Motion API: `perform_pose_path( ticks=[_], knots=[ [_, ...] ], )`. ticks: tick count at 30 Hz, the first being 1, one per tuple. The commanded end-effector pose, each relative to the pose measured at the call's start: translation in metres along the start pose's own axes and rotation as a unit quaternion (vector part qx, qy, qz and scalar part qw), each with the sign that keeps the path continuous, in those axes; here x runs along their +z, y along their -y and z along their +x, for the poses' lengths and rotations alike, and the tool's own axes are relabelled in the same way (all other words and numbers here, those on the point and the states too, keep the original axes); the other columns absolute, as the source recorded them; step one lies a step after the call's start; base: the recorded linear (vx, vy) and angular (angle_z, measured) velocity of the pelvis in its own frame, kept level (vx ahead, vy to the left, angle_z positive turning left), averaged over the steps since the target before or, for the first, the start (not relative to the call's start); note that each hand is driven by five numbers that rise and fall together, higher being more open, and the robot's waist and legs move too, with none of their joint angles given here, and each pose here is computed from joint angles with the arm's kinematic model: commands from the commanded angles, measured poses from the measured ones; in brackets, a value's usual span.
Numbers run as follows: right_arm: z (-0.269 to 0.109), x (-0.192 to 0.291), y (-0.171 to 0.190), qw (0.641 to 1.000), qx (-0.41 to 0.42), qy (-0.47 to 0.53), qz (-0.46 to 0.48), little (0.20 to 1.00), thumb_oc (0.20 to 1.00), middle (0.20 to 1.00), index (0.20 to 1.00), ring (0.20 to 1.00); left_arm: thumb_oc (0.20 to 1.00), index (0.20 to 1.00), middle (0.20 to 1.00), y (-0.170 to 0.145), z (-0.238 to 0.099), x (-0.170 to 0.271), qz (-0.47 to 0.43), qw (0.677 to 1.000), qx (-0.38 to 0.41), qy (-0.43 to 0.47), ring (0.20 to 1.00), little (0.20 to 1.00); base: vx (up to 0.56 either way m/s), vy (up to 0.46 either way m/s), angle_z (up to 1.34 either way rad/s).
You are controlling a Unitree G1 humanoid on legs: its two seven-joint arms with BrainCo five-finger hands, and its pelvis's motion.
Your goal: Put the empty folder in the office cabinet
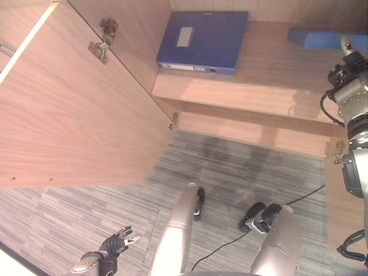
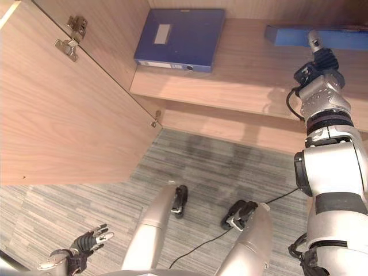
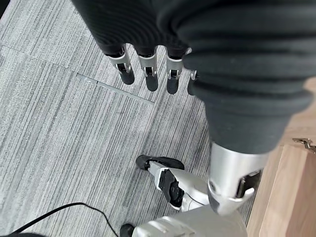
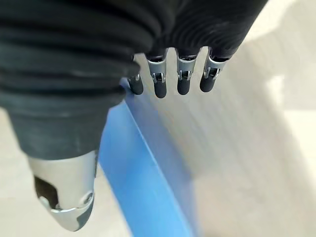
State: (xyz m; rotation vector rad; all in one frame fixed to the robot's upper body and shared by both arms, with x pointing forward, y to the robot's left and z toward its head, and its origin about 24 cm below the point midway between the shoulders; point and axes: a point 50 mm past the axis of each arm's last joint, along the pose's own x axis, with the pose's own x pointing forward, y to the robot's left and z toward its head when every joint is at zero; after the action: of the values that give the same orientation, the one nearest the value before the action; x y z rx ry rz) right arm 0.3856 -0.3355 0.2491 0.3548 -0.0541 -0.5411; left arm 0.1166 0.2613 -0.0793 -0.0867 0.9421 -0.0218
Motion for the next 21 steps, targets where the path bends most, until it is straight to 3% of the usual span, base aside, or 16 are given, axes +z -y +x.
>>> perform_pose_path(
  ticks=[1,6,10,13,16,21],
  knots=[
    [-0.004,0.047,-0.001,0.993,0.020,0.045,-0.112,1.000,1.000,1.000,1.000,1.000,1.000,1.000,1.000,-0.033,-0.018,0.006,0.047,0.998,0.035,-0.005,1.000,1.000,0.00,0.000,0.00],
    [-0.002,0.031,0.018,0.970,0.000,-0.004,-0.242,1.000,1.000,1.000,1.000,1.000,1.000,1.000,1.000,-0.038,-0.022,0.009,0.066,0.997,0.028,-0.008,1.000,1.000,0.00,-0.001,-0.01],
    [-0.001,0.019,0.033,0.957,-0.017,-0.037,-0.288,1.000,1.000,1.000,1.000,1.000,1.000,1.000,1.000,-0.040,-0.023,0.011,0.075,0.997,0.029,-0.008,1.000,1.000,0.00,0.000,0.00],
    [-0.001,0.008,0.045,0.927,-0.024,-0.073,-0.368,1.000,1.000,1.000,1.000,1.000,1.000,1.000,1.000,-0.041,-0.024,0.013,0.082,0.996,0.027,-0.005,1.000,1.000,-0.01,-0.006,0.00],
    [-0.001,0.001,0.044,0.858,-0.003,-0.095,-0.505,1.000,1.000,1.000,1.000,1.000,1.000,1.000,1.000,-0.045,-0.029,0.019,0.103,0.994,0.023,0.000,1.000,1.000,-0.02,-0.009,-0.01],
    [0.000,0.009,0.030,0.853,-0.006,-0.048,-0.520,1.000,1.000,1.000,1.000,1.000,1.000,1.000,1.000,-0.040,-0.024,0.015,0.085,0.996,0.021,0.009,1.000,1.000,0.00,0.002,-0.01]
  ],
)
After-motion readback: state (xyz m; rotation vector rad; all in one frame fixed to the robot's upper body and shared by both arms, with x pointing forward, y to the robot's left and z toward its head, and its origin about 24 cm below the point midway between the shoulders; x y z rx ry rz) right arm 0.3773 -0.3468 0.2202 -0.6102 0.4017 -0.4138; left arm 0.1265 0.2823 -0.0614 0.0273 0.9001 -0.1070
